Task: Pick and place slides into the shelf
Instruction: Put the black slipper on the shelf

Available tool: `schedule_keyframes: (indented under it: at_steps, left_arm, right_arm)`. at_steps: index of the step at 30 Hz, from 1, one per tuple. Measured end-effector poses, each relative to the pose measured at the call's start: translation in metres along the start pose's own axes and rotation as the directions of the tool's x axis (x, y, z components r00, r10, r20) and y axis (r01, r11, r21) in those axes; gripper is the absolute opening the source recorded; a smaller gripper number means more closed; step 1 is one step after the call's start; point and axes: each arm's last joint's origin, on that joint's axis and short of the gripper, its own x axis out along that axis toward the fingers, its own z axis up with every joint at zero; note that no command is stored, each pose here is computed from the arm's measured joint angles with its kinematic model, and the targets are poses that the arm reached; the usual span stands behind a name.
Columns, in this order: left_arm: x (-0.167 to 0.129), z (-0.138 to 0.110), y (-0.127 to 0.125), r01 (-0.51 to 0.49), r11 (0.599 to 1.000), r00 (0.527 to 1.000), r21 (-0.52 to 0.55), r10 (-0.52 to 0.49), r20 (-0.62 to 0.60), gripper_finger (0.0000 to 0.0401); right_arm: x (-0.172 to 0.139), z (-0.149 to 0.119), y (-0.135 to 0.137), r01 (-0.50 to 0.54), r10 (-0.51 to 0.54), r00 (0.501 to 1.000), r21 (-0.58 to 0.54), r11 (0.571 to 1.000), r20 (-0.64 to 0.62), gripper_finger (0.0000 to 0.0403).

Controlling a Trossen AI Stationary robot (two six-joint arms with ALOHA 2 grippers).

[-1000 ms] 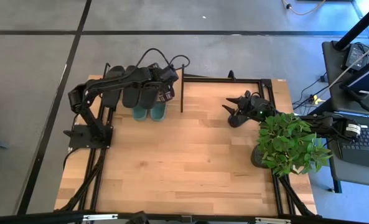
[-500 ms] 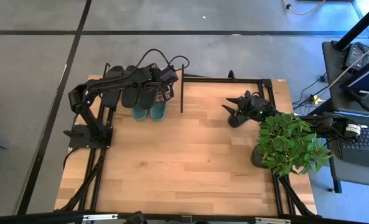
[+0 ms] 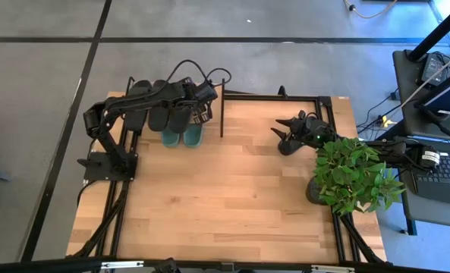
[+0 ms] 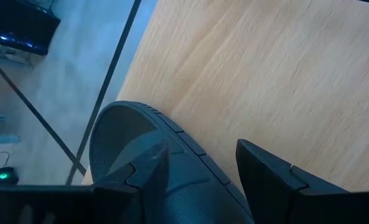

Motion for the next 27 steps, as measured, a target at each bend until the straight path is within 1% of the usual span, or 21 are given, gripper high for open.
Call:
schedule_keyframes:
  at_steps: [8, 13, 15, 17, 19, 21, 22, 24, 27]
  left_arm:
    - [-0.002, 0.001, 0.001, 0.002, 1.000, 1.000, -0.013, -0.002, 0.019, 0.0176]
    - [-0.009, 0.000, 0.003, 0.011, 1.000, 0.999, -0.026, -0.009, 0.041, 0.0176]
    - [-0.016, 0.000, 0.004, 0.035, 0.999, 0.997, -0.034, -0.033, 0.070, 0.0176]
    - [-0.024, 0.000, 0.007, 0.099, 0.994, 0.989, -0.047, -0.093, 0.115, 0.0176]
    - [-0.034, 0.001, 0.010, 0.201, 0.978, 0.965, -0.053, -0.188, 0.184, 0.0176]
    - [-0.048, 0.002, 0.014, 0.306, 0.951, 0.919, -0.033, -0.286, 0.272, 0.0176]
    - [-0.055, 0.002, 0.017, 0.341, 0.940, 0.894, -0.017, -0.318, 0.316, 0.0176]
    - [-0.073, 0.001, 0.023, 0.369, 0.929, 0.850, -0.009, -0.333, 0.408, 0.0176]
    - [-0.095, -0.009, 0.022, 0.366, 0.931, 0.790, 0.000, -0.311, 0.529, 0.0176]
  right_arm:
    - [0.000, 0.000, 0.000, 0.000, 0.000, 1.000, 0.000, 1.000, 0.000, 0.0186]
    - [0.000, 0.000, 0.000, 0.000, 0.000, 1.000, 0.000, 1.000, 0.000, 0.0186]
    - [0.000, 0.000, 0.000, 0.000, 0.000, 1.000, 0.000, 1.000, 0.000, 0.0186]
    - [0.000, 0.000, 0.000, 0.000, 0.000, 1.000, 0.001, 1.000, 0.000, 0.0186]
    - [0.000, 0.000, 0.000, 0.000, 0.000, 1.000, 0.001, 1.000, 0.000, 0.0186]
    - [0.000, 0.000, 0.000, 0.000, 0.000, 1.000, 0.001, 1.000, 0.000, 0.0186]
    - [0.000, 0.000, 0.000, -0.001, 0.001, 1.000, 0.001, 1.000, -0.001, 0.0186]
    - [0.000, -0.001, 0.000, -0.002, 0.002, 1.000, 0.000, 1.000, -0.010, 0.0186]
    - [0.000, -0.002, 0.000, -0.003, 0.003, 1.000, -0.001, 1.000, -0.019, 0.0186]
